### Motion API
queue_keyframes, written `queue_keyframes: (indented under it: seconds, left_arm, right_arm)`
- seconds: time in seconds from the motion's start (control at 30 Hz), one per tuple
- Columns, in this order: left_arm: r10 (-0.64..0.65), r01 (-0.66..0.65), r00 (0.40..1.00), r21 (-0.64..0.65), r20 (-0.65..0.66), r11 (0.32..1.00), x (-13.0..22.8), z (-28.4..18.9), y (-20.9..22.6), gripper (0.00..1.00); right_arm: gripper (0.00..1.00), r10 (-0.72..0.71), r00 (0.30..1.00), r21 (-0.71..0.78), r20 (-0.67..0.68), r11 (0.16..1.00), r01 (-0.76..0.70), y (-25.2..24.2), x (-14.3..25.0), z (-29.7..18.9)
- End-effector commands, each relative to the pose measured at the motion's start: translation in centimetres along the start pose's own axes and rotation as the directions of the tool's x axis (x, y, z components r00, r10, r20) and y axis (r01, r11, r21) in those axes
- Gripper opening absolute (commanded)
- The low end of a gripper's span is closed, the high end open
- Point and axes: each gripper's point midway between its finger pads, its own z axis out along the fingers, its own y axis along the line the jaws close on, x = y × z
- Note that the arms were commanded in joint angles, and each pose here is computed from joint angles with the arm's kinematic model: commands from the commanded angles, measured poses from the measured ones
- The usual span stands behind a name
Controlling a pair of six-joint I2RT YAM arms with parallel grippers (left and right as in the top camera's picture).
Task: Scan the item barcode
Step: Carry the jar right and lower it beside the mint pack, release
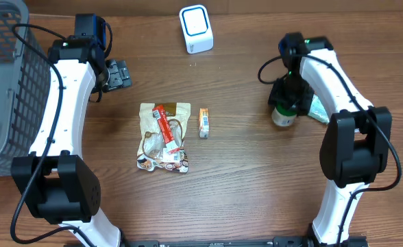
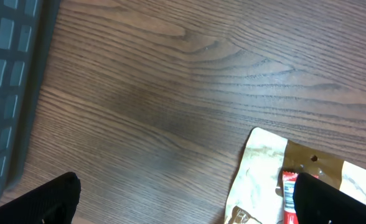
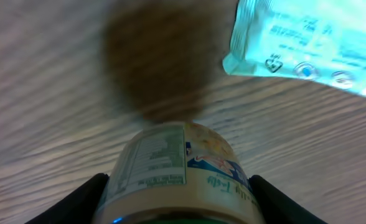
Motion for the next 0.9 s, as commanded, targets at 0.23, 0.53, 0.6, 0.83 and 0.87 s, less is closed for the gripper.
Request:
queue_keyframes:
  seconds: [0.23,0.53,0.6,0.83,0.87]
  left_arm:
    - [0.023,-0.023,0.999,0.002,0.032,1.000,-0.5,-1.1,-0.1,1.00]
    - [0.023,-0.023,0.999,0.002,0.032,1.000,-0.5,-1.1,-0.1,1.00]
    - [0.023,-0.023,0.999,0.002,0.032,1.000,-0.5,-1.1,-0.1,1.00]
    - [0.023,-0.023,0.999,0.002,0.032,1.000,-0.5,-1.1,-0.1,1.00]
    - [0.023,-0.023,0.999,0.002,0.032,1.000,-0.5,-1.1,-0.1,1.00]
  right_arm:
    - [0.05,-0.006,0.994,0.162,0.114,0.987,-0.013,-2.9,-1.5,2.9]
    - [0.17,0.014,0.989,0.165,0.145,0.985,-0.039,-3.6,-2.4,3.2]
    - [0.22,0.024,0.989,0.168,0.145,0.985,-0.048,-4.0,-2.5,3.3]
    - [0.78,0.056,0.988,0.166,0.141,0.983,-0.080,-5.2,-2.9,3.4]
    - [0.84,0.059,0.988,0.165,0.141,0.983,-0.083,-5.3,-3.0,3.4]
